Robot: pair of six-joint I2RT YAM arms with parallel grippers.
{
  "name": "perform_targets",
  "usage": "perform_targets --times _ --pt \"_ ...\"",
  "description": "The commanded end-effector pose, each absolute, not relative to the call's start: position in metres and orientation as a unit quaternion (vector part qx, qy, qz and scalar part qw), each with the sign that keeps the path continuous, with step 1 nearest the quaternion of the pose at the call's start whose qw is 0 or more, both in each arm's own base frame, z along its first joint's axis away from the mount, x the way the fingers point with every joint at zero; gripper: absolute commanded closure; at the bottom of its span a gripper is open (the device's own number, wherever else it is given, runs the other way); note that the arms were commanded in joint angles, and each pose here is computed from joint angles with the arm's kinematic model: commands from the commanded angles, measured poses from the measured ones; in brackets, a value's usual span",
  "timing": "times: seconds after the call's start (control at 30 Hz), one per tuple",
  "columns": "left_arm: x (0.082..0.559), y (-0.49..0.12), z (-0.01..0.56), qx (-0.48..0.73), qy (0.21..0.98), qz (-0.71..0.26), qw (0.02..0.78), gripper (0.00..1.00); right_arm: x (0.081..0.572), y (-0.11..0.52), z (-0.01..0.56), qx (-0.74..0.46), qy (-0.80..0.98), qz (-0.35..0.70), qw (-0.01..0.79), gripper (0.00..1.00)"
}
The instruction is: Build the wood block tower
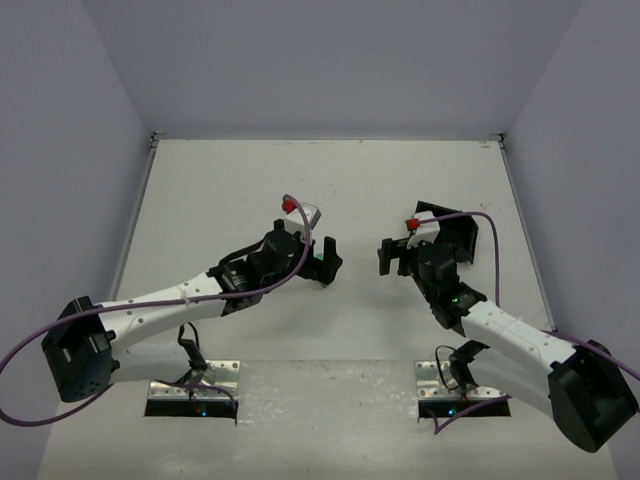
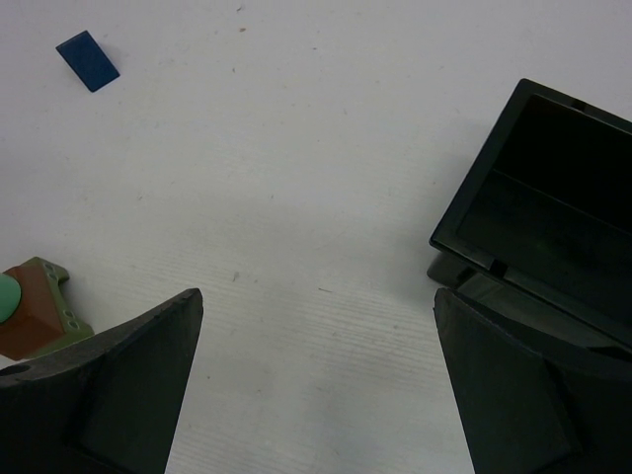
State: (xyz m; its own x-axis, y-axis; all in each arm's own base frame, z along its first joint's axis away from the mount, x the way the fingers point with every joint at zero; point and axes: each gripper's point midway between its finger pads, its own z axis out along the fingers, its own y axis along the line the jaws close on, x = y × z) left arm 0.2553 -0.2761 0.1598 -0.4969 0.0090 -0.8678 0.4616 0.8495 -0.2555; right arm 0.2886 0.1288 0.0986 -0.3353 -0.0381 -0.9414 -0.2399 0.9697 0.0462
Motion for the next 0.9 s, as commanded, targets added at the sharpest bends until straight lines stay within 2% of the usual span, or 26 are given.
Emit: perform_targets --times 0.0,0.17,0.3,0.43,0.63,0.77,0.87 --pt "0.252 -0.286 0.212 0.141 0.792 -0.286 0.52 0.0 0.294 0.132 0.115 -0.082 0.792 0.099 0.596 0.01" --pt "0.289 -0.246 0.234 -0.01 0.81 -0.194 0.553 0.0 0.294 0.13 0.115 -0.079 0.791 0.097 0.599 0.01" --pt "0.327 -0.203 0.231 -0.134 0.82 -0.128 0.542 0.0 0.294 0.126 0.114 -0.072 0.792 0.088 0.599 0.01" --pt "0.366 -0.181 0.213 -0.215 0.83 -0.156 0.491 0.0 0.293 0.122 0.113 -0.065 0.792 0.082 0.602 0.01" --pt "0.407 -0.171 0.212 -0.291 0.789 -0.154 0.518 0.0 0.295 0.116 0.11 -0.054 0.795 0.067 0.6 0.01" --pt "0.427 -0.152 0.191 -0.379 0.761 -0.11 0.516 0.0 0.293 0.116 0.11 -0.053 0.793 0.072 0.602 0.01" --pt "0.438 -0.152 0.181 -0.402 0.749 -0.108 0.515 0.0 0.292 0.115 0.111 -0.05 0.791 0.071 0.605 0.01"
